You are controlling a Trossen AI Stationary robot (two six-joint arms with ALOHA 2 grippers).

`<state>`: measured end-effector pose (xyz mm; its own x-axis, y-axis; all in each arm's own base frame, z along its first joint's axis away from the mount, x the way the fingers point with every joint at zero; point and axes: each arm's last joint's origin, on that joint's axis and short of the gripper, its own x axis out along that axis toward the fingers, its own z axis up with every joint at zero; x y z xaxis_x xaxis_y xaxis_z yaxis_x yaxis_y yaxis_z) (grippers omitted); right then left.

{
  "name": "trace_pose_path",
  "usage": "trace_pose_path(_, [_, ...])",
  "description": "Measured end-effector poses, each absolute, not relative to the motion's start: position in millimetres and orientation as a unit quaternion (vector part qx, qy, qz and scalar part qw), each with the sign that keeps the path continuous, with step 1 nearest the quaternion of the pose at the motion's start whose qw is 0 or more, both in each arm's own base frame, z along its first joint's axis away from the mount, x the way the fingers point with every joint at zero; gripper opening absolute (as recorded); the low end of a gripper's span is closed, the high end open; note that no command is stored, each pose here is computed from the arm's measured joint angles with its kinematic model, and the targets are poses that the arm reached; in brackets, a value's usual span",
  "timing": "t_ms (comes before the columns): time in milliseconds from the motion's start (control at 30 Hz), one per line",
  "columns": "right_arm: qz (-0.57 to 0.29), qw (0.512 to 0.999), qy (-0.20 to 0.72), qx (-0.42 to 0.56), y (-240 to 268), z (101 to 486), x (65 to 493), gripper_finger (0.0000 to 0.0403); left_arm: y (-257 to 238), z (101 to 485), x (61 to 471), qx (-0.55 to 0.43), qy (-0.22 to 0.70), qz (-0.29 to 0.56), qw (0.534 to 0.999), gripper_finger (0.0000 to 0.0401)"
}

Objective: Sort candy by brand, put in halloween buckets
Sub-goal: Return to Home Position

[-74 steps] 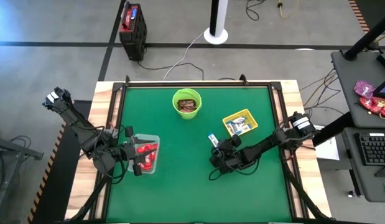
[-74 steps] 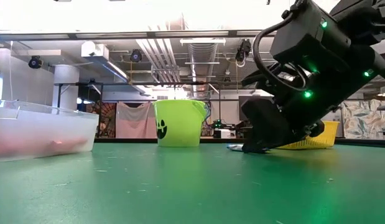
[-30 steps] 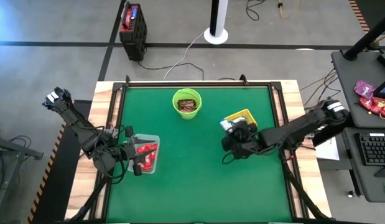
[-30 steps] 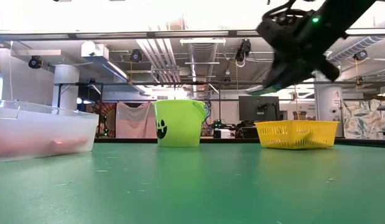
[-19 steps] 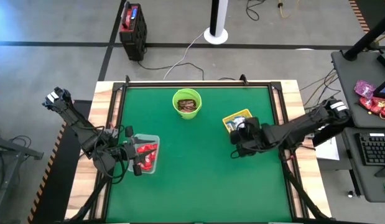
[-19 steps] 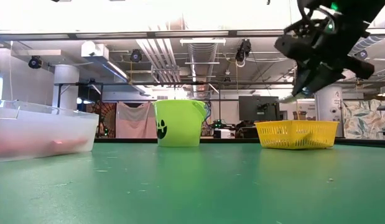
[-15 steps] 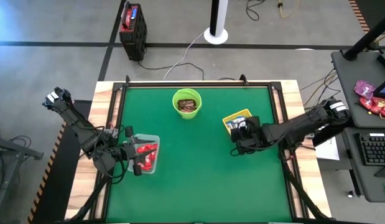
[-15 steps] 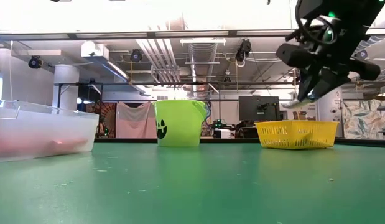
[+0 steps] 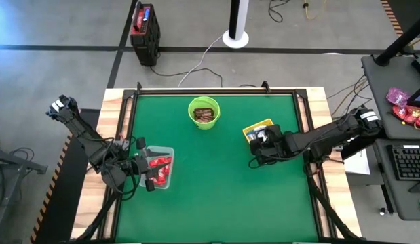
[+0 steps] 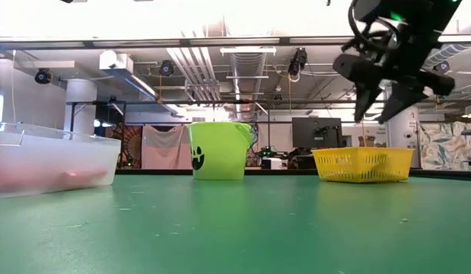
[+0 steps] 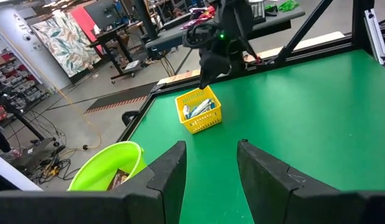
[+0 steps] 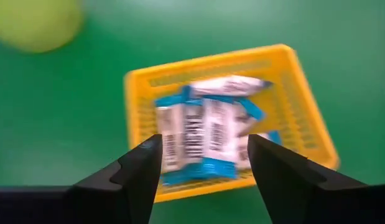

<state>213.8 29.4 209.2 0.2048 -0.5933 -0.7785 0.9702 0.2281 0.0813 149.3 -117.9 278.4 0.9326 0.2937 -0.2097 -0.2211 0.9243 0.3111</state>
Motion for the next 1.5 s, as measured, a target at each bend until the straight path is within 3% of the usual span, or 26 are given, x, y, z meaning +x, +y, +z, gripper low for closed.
trace_pose_path(133, [-0.480, 0.769, 0.319, 0.275, 39.2, 221.6, 228.3, 0.0229, -117.8, 278.3, 149.3, 0.143, 0.127, 0.132, 0.973, 0.0127])
trace_pose_path(267, [-0.352, 0.860, 0.291, 0.226, 61.3, 234.5, 250.6, 0.0223, -117.9, 278.3, 149.3, 0.121, 0.125, 0.133, 0.976, 0.0127])
trace_pose_path(400, [-0.200, 0.949, 0.204, 0.132, 93.2, 247.9, 270.3, 0.0220, -121.3, 275.8, 152.1, 0.077, 0.131, 0.104, 0.983, 0.0128])
trace_pose_path(500, [-0.130, 0.982, 0.127, 0.058, 112.9, 263.8, 275.2, 0.0219, -124.1, 277.0, 156.5, 0.062, 0.119, 0.105, 0.985, 0.0128])
trace_pose_path(667, [-0.080, 0.996, 0.032, 0.031, 129.3, 285.6, 275.4, 0.0219, -130.1, 275.8, 167.3, 0.060, 0.104, 0.110, 0.987, 0.0128])
trace_pose_path(833, [0.027, 0.999, 0.030, -0.032, 127.2, 285.6, 281.4, 0.0219, -129.2, 281.8, 190.5, 0.098, 0.065, 0.110, 0.987, 0.0128])
trace_pose_path(1000, [0.043, 0.998, 0.035, -0.034, 107.4, 281.8, 293.5, 0.0219, -113.4, 288.3, 211.0, 0.121, 0.034, 0.041, 0.991, 0.0128])
trace_pose_path(1167, [0.035, 0.997, 0.032, -0.062, 87.5, 279.2, 303.4, 0.0219, -80.7, 287.1, 221.5, 0.122, 0.040, 0.057, 0.990, 0.0128])
trace_pose_path(1500, [0.083, 0.992, 0.018, -0.091, 24.2, 275.8, 303.3, 0.0219, -24.4, 268.5, 177.2, 0.092, -0.030, 0.054, 0.994, 0.0128])
